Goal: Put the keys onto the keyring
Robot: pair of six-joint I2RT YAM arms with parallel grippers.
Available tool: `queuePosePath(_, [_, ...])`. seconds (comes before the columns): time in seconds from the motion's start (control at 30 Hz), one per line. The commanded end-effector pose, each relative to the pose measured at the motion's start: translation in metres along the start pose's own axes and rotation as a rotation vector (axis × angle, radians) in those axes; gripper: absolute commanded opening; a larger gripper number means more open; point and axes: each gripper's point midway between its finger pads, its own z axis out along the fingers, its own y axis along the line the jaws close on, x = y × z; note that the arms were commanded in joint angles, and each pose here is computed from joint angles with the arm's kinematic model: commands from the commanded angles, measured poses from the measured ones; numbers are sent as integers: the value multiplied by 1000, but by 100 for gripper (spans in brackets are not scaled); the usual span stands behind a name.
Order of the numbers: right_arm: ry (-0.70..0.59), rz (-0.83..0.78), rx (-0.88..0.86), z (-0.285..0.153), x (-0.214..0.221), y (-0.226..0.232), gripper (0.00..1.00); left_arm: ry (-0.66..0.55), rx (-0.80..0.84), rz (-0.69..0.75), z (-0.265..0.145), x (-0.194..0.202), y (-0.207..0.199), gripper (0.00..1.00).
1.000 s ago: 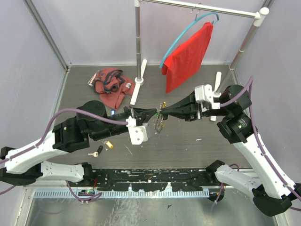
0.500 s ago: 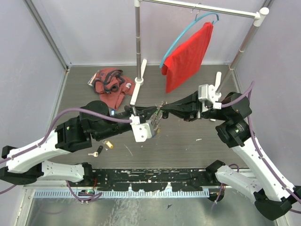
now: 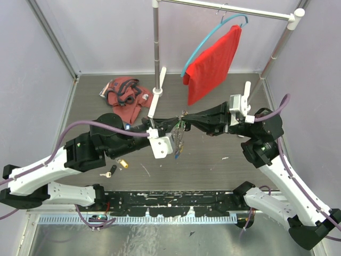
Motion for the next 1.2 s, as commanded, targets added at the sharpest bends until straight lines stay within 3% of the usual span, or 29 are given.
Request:
queuePosePath(0.0, [-93,-57,93,2,-23,-17,1,-91,17,-41,2,-22,-4,0])
queuePosePath(0.37, [-148,-46,181,-2,-22,-30,1,-114,3,-64,4,-27,-2,0])
queuePosePath(0.7, [-201,-11,152,7,-22,-27,1,-130,-20,-105,11,-30,0,0])
queuePosePath(1.0, [-207,-25,152,6,-20,-24,1,-172,-52,-128,3,-38,7,28])
queuePosePath(1.17, [-173,-53,151,5,-16,-24,1,-184,-76,-146,-9,-40,14,32])
